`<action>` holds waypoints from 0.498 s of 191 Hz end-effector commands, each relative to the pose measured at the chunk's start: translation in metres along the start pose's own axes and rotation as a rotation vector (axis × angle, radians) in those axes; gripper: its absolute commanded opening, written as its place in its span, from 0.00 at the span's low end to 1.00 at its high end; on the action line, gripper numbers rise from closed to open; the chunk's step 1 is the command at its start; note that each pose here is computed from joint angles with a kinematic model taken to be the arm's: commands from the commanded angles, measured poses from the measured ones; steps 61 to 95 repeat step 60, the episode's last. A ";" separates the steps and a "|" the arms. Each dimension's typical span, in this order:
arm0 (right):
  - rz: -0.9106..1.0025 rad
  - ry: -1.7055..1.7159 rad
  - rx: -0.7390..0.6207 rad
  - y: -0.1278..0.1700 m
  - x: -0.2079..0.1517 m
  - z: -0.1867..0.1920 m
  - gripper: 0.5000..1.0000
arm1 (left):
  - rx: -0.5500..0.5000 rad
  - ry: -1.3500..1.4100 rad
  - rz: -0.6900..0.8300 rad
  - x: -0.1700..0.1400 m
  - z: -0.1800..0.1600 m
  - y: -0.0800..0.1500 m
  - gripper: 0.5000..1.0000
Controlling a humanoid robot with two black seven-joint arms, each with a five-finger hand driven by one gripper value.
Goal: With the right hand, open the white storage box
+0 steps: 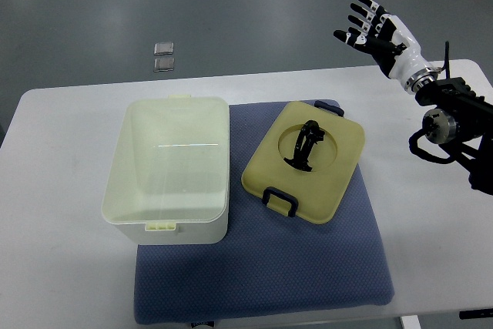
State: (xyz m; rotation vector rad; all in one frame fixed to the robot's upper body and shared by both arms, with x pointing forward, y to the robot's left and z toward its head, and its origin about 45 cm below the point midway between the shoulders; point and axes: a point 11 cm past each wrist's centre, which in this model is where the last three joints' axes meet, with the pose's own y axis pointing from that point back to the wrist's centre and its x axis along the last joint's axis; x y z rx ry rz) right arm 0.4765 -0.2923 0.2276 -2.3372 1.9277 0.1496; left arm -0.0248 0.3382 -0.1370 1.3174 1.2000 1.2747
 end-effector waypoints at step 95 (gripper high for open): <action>0.048 -0.038 -0.058 0.013 -0.009 0.043 0.86 | 0.005 -0.001 -0.002 -0.001 -0.003 0.000 1.00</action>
